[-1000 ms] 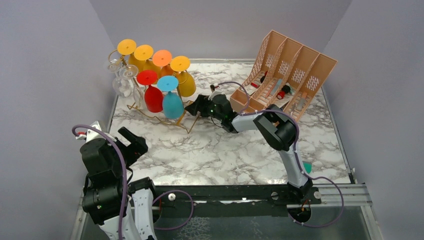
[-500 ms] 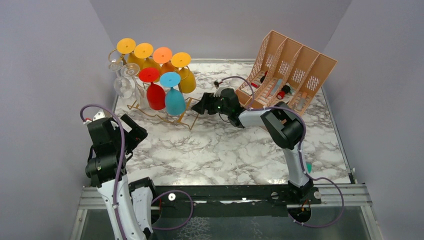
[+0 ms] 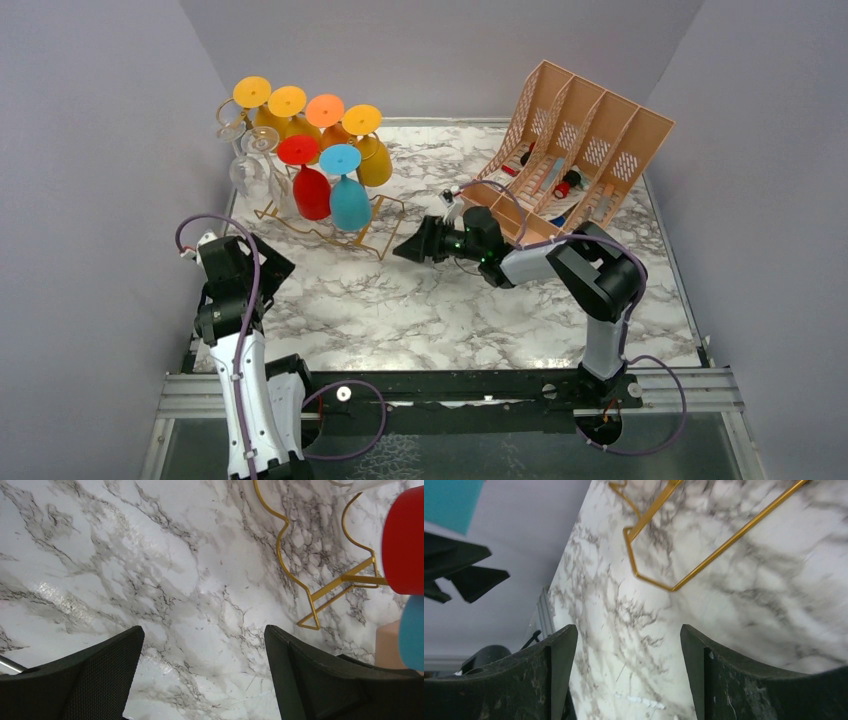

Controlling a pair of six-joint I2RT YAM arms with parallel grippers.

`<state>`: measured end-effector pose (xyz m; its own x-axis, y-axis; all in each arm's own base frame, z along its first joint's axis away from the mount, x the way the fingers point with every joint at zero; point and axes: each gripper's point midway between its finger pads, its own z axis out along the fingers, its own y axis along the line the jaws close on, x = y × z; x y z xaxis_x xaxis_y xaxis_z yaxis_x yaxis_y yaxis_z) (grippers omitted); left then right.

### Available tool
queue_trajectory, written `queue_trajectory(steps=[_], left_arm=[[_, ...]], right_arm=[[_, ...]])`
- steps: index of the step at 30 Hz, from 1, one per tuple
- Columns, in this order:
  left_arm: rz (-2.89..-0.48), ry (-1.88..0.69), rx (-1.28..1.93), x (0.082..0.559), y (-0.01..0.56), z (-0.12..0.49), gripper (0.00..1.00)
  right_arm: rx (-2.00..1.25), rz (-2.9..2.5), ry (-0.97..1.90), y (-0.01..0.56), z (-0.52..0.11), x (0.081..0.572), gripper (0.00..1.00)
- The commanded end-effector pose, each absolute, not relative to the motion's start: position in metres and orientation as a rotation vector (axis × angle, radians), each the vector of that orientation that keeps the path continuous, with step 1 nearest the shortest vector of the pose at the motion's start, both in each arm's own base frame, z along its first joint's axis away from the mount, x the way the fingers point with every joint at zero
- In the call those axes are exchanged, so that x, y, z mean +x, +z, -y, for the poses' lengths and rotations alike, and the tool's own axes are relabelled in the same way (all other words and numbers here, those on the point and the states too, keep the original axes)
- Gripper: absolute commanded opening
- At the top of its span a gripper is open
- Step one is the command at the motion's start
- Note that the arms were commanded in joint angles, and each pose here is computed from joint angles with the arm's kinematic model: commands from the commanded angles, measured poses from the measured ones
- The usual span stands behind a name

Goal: Take the wine glass off the wine glass rack
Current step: Adjust the wine rack at the center of the board.

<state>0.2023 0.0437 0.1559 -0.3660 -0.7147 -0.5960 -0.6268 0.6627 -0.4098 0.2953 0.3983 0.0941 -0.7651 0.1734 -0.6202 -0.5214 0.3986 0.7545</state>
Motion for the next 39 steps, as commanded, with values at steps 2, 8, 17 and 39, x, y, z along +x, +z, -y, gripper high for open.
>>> queue_trajectory(steps=[2, 8, 17, 39], left_arm=[[-1.965, -0.165, -1.031, 0.237, 0.165, -0.057, 0.96], [-2.037, -0.230, -0.995, 0.259, 0.143, -0.053, 0.96], [-2.070, -0.288, -0.919, 0.261, 0.126, -0.042, 0.98], [-2.087, -0.417, -0.796, 0.270, 0.126, -0.018, 0.97]], right_arm=[[-0.313, -1.941, 1.521, 0.107, -0.427, 0.259, 0.78], [-0.217, -1.954, 1.484, 0.092, -0.450, 0.260, 0.76], [-0.171, -1.959, 1.442, 0.070, -0.488, 0.271, 0.74], [-0.049, -1.977, 1.126, 0.041, -0.486, 0.353, 0.58]])
